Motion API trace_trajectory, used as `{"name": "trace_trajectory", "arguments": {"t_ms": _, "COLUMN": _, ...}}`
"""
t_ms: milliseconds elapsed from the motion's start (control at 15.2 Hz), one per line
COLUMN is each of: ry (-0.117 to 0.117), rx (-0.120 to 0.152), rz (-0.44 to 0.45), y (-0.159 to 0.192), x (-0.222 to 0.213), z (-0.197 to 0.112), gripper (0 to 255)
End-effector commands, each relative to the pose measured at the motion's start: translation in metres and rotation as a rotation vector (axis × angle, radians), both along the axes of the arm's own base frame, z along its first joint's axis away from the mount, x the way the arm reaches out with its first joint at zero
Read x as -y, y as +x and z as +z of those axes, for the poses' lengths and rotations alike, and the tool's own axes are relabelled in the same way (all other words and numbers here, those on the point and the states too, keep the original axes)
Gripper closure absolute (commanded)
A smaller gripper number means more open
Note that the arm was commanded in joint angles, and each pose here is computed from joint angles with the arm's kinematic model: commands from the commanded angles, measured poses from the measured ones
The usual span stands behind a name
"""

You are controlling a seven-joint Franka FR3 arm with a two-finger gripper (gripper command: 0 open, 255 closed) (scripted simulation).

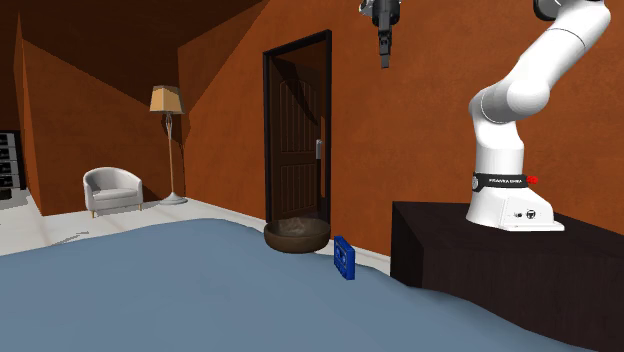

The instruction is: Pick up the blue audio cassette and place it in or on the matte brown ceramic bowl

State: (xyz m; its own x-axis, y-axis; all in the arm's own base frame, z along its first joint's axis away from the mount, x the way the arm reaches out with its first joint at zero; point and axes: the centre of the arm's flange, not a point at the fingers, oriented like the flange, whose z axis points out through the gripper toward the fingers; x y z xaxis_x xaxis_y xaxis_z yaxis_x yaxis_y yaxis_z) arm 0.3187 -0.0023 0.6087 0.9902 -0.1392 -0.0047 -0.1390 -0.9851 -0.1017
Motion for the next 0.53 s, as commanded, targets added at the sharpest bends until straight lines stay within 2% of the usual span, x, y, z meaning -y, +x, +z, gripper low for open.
{"name": "trace_trajectory", "arguments": {"t_ms": 0, "ry": 0.000, "rx": 0.000, "rz": 0.000, "y": 0.000, "x": 0.000, "z": 0.000, "gripper": 0}}
{"name": "trace_trajectory", "arguments": {"t_ms": 462, "ry": 0.007, "rx": -0.044, "rz": -0.189, "y": 0.009, "x": -0.051, "z": -0.076, "gripper": 0}}
